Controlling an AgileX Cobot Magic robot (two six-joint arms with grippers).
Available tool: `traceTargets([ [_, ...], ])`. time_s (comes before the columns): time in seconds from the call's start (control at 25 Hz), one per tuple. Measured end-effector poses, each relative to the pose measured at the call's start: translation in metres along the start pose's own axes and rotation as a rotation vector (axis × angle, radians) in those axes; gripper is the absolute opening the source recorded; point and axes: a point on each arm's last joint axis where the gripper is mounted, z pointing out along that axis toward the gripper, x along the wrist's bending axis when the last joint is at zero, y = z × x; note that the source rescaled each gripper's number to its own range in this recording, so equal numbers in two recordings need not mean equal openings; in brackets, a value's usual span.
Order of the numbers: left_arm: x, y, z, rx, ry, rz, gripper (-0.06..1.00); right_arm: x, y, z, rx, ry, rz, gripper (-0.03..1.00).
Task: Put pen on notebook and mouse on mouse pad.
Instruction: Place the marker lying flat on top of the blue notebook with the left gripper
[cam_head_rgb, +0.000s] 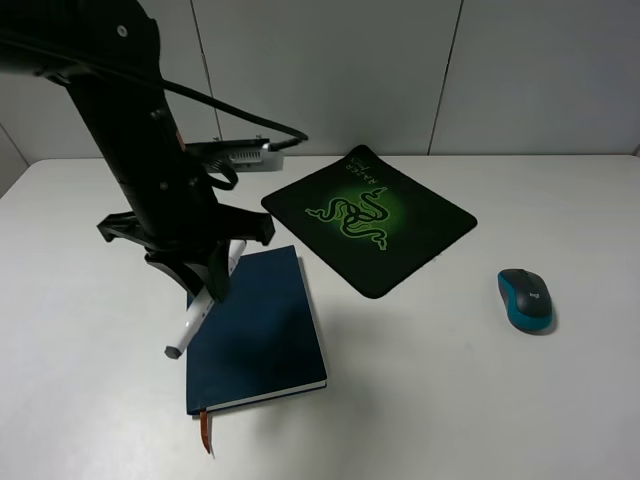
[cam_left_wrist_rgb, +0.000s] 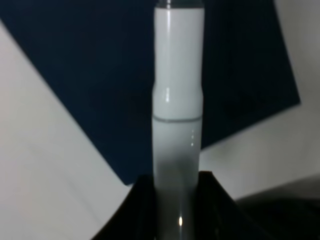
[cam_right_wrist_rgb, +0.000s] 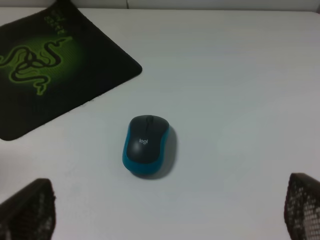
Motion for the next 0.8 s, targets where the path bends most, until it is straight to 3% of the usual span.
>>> traceTargets([
  [0.24,-0.017,-0.004,0.018,0.026,0.071,0.006,0.00,0.000,0.000,0.000,0.000,0.000,0.000,1.00],
  [0.56,-0.013,0.008,0.045,0.031,0.166,-0.027,0.00,0.000,0.000,0.000,0.000,0.000,0.001,1.00],
  [0.8,-0.014,0.022,0.064,-0.013,0.153,-0.027,0.00,0.000,0.000,0.000,0.000,0.000,0.002,1.00],
])
